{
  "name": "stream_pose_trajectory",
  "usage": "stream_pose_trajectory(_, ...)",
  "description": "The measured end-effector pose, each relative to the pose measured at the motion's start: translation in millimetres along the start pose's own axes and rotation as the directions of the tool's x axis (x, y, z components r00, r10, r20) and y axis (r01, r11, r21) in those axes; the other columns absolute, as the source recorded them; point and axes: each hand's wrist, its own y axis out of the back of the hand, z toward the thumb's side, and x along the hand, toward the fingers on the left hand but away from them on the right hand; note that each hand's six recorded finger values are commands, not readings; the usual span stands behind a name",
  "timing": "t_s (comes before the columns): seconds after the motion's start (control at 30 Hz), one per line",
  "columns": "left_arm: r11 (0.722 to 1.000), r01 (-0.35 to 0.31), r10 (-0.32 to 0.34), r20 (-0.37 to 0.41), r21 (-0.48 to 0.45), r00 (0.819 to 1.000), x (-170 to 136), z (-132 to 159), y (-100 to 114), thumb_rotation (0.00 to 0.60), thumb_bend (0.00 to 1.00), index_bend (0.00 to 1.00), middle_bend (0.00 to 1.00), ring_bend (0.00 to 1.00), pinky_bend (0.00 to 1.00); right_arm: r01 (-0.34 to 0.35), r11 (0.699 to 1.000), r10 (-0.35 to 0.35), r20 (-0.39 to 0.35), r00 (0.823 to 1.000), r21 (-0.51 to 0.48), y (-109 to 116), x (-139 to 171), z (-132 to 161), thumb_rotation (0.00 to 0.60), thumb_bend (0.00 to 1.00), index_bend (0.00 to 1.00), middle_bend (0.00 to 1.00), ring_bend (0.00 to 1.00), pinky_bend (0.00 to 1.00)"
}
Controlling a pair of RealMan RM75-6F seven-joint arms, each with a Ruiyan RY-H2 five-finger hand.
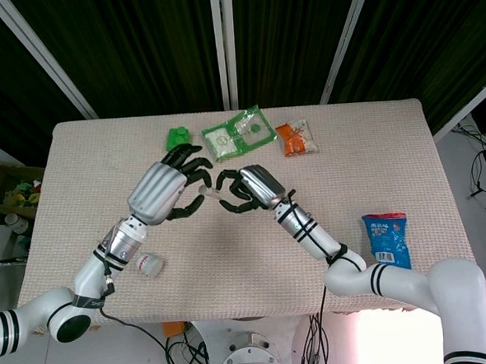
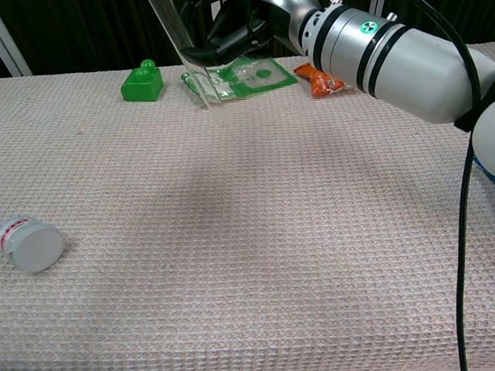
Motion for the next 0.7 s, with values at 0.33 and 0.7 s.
stream_pose_trajectory(0.33, 0.999, 0.001, -0.001, -0.004, -0.039, 1.0, 0.0, 0.1, -7.0, 0.536, 0.57, 0.53, 0.26, 0.12, 0.13, 0.018, 1.0, -0.018, -0.003, 1.0, -0.01, -0.5, 0.5, 1.5, 0.6, 0.69, 0.94, 1.0, 0.99, 1.0)
stream_pose_trajectory(0.7, 0.996, -0.028, 0.027, -0.012, -0.087, 1.0, 1.8, -1.8, -14.8, 0.535, 0.57, 0.51, 0.26, 0.12, 0.13, 0.04, 0.998, -0.041, -0.015, 0.999, -0.048, -2.0, 2.0, 2.3, 0.6, 0.7, 0.95, 1.0, 0.99, 1.0)
